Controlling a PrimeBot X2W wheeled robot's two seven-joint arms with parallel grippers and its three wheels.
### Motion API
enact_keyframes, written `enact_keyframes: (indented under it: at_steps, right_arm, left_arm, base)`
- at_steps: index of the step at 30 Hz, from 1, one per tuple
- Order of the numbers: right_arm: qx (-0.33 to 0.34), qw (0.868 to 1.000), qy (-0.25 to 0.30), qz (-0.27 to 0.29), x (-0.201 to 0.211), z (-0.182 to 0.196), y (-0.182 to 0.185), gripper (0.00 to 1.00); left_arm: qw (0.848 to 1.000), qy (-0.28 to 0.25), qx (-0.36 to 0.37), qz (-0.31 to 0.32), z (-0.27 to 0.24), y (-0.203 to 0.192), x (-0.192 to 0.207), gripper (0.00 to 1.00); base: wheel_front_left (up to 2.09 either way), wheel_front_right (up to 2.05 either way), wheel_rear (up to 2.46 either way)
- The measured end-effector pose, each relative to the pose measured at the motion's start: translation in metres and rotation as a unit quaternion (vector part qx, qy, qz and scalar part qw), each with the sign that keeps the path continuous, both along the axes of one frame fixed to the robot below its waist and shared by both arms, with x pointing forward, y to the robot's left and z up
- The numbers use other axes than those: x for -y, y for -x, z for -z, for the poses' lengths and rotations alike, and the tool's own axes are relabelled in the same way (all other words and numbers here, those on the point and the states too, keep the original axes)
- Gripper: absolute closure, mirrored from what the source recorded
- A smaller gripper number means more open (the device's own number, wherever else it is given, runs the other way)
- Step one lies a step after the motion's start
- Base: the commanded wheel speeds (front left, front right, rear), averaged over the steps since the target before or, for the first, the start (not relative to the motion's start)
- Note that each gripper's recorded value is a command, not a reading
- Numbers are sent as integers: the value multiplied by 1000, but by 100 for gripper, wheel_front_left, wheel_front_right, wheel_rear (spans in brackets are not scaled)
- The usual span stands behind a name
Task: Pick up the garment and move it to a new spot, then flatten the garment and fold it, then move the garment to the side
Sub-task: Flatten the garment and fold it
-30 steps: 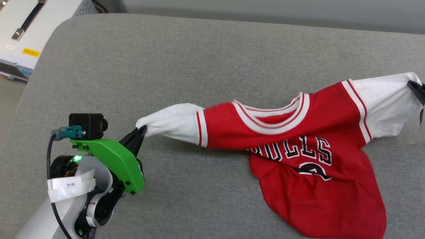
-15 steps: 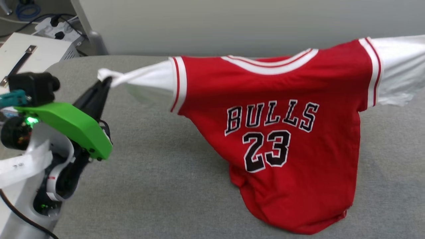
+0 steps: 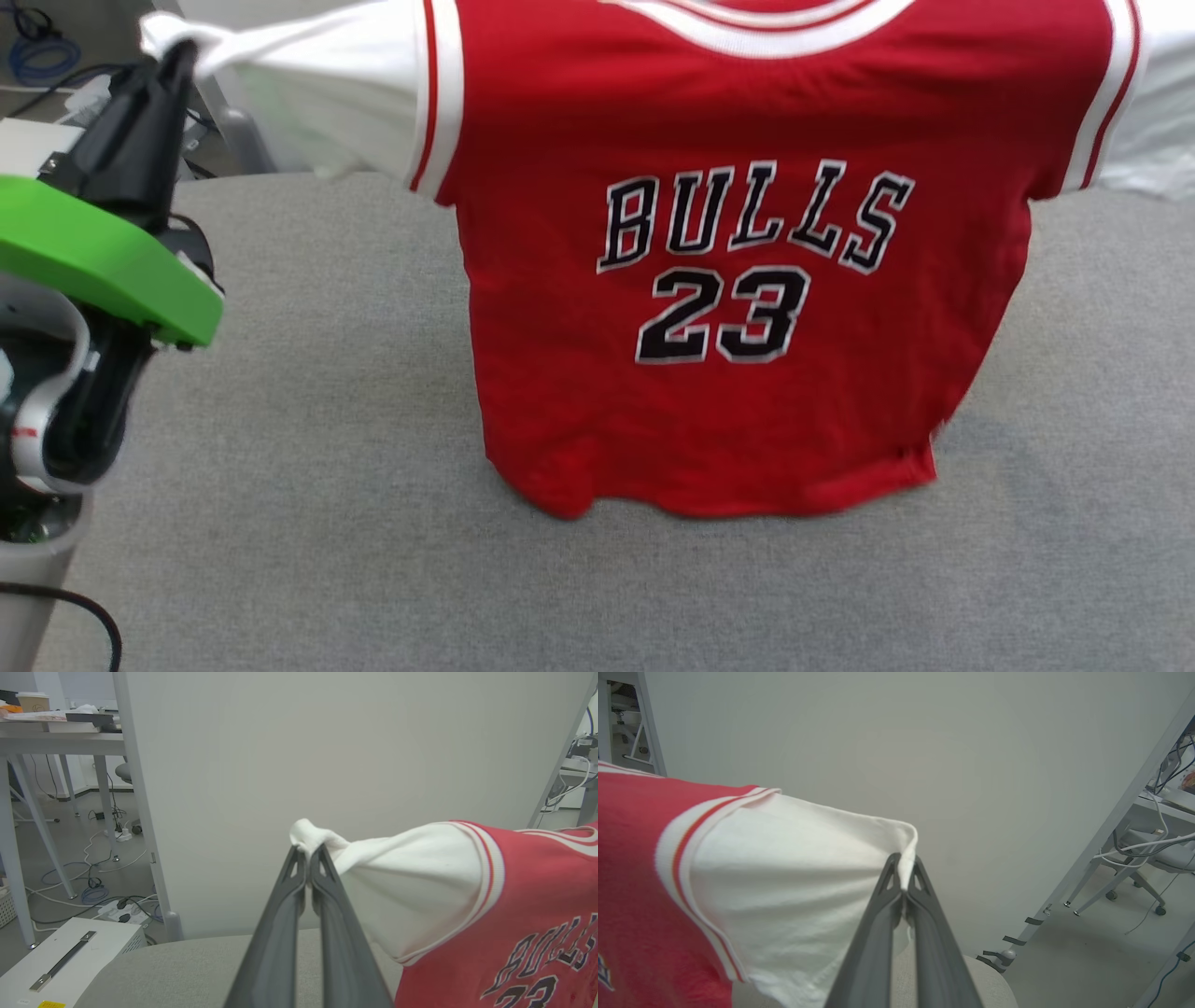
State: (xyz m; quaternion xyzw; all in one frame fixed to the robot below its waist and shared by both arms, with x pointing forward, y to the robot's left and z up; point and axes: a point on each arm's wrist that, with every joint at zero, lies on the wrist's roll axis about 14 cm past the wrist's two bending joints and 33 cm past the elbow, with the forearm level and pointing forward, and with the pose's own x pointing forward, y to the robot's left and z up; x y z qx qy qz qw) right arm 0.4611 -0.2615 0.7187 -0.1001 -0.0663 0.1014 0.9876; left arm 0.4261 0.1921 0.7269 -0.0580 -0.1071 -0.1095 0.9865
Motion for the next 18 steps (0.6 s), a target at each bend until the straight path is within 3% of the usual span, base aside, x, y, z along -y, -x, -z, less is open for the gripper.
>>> enact_keyframes:
  at_steps: [10, 18]
  right_arm:
    - [48, 999, 14, -1, -3, -31, -41, 100]
    - [74, 997, 12, 17, 0, -40, -111, 100]
  left_arm:
    - [1000, -22, 9, 3, -22, -56, -14, 100]
    - [999, -45, 13, -12, -39, -139, -28, 100]
  base:
    - [0, 0, 0]
    - [0, 0, 0]
